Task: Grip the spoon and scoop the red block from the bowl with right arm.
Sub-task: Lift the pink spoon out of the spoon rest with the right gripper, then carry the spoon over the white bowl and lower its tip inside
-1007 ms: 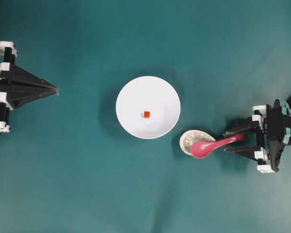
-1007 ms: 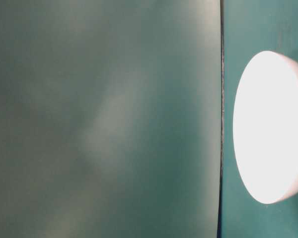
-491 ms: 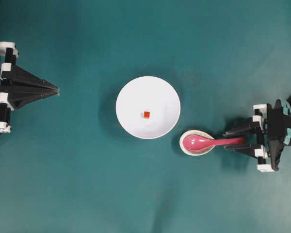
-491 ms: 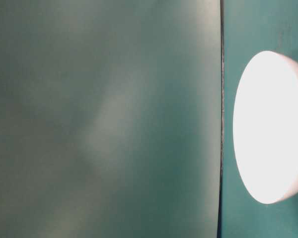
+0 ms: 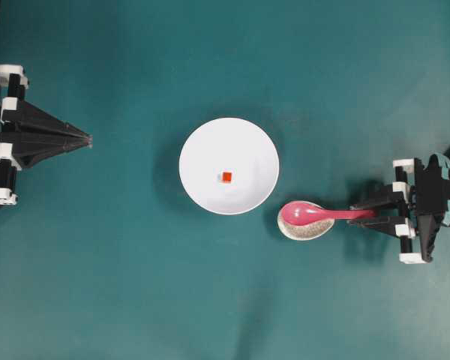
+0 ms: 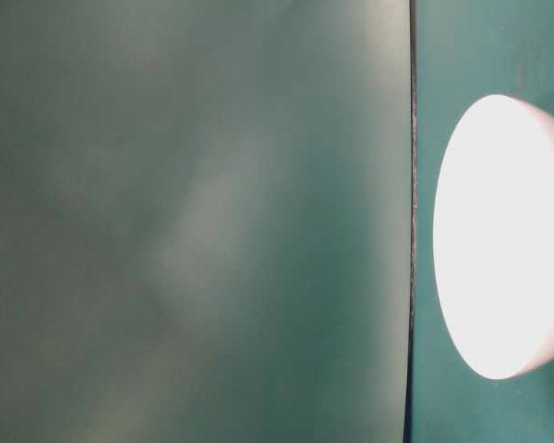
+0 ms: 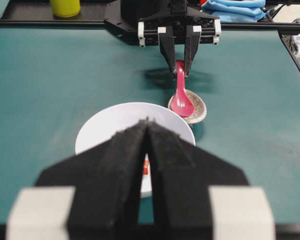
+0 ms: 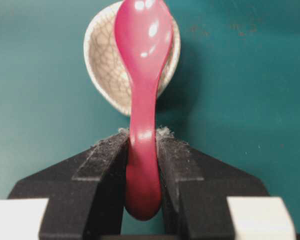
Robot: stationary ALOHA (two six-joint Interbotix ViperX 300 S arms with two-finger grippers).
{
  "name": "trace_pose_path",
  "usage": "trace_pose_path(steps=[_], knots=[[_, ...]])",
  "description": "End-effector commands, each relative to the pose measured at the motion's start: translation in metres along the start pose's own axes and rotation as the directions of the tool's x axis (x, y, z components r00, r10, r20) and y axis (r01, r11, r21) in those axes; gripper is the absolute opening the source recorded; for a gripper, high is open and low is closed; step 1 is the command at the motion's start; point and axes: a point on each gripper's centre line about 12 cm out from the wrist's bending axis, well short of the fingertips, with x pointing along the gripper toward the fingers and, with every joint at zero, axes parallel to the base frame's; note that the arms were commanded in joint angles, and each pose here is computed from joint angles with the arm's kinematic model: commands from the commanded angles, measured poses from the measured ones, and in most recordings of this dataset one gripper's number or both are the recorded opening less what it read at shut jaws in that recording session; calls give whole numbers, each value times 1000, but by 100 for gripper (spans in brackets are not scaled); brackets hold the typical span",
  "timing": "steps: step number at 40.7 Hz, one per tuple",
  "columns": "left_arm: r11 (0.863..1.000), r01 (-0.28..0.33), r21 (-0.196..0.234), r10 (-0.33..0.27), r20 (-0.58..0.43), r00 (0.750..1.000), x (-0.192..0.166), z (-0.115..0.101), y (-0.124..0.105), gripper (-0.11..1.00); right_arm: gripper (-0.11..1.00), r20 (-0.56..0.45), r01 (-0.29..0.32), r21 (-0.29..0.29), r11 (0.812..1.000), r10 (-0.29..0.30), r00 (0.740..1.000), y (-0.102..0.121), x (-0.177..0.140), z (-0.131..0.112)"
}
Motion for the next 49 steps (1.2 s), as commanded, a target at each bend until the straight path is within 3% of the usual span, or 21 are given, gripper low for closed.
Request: trace_pose_path(steps=[1, 9, 18, 22, 27, 35, 43, 49], knots=[[1000, -3, 3, 3, 18, 1000, 2, 7, 1, 0, 27, 26, -11, 6, 1000, 11, 1000, 4, 2, 5], [1000, -3, 3, 3, 18, 1000, 2, 7, 1, 0, 27, 47, -20, 22, 1000, 19, 999, 7, 3, 11], [1000, -3, 1, 3, 23, 1000, 2, 9, 1, 0, 27, 167, -56, 89, 994, 41, 985, 12, -1, 50], [1000, -3, 1, 3, 25, 1000, 2, 8, 1, 0, 26, 166, -51, 110, 993, 32, 986, 11, 1, 69], [1000, -3, 0, 3, 25, 1000, 2, 9, 1, 0, 25, 110, -50, 121, 991, 37, 993, 10, 7, 99], [1000, -3, -3, 3, 25, 1000, 2, 9, 1, 0, 23, -58, -62, 127, 990, 70, 996, -4, 15, 158], [1000, -3, -2, 3, 20, 1000, 2, 8, 1, 0, 23, -211, -42, 187, 982, 81, 974, -36, 24, 207], [1000, -3, -2, 3, 17, 1000, 2, 7, 1, 0, 23, -314, -20, 181, 983, 77, 946, -55, 36, 222]])
